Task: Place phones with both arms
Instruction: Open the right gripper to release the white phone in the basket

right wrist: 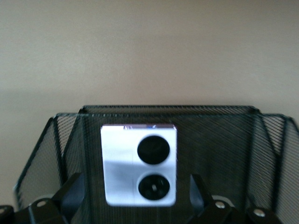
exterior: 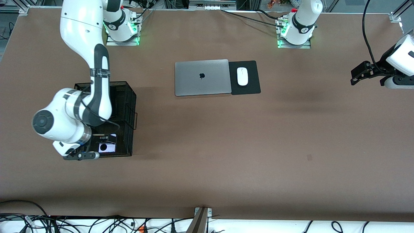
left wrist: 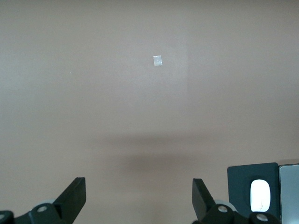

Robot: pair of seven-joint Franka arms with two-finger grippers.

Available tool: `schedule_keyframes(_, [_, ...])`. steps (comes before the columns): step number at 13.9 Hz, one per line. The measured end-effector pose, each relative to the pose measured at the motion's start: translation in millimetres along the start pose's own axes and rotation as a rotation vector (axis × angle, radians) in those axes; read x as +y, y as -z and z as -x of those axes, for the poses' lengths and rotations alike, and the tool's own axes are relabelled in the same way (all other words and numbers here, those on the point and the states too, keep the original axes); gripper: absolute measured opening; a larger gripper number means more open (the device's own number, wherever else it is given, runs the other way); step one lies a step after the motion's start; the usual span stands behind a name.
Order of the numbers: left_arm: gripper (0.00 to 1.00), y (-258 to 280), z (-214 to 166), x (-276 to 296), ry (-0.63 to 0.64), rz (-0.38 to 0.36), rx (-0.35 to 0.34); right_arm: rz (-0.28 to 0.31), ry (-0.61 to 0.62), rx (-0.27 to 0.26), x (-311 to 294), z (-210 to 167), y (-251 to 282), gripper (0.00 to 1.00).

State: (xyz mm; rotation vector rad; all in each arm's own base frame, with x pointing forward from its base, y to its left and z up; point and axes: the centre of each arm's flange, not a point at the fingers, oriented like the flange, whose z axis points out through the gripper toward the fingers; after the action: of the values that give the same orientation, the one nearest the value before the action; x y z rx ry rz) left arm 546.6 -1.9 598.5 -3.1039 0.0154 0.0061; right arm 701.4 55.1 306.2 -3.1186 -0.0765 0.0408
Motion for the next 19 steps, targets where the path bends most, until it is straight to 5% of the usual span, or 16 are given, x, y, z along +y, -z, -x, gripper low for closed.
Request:
schedule_keyframes(6, [1.0,0,0,0,0.0,0.0,-0.001,0.045,0.018,-0.073,-25,29,135,1.0])
schedule_keyframes(12, [1.0,0,0,0,0.0,0.0,-0.002,0.032,0.017,-0.187,-32,51,199,1.0])
schedule_keyframes(19, [1.0,-1,-1,0,0.0,0.0,-0.004,0.073,0.049,-0.173,-57,53,221,1.0])
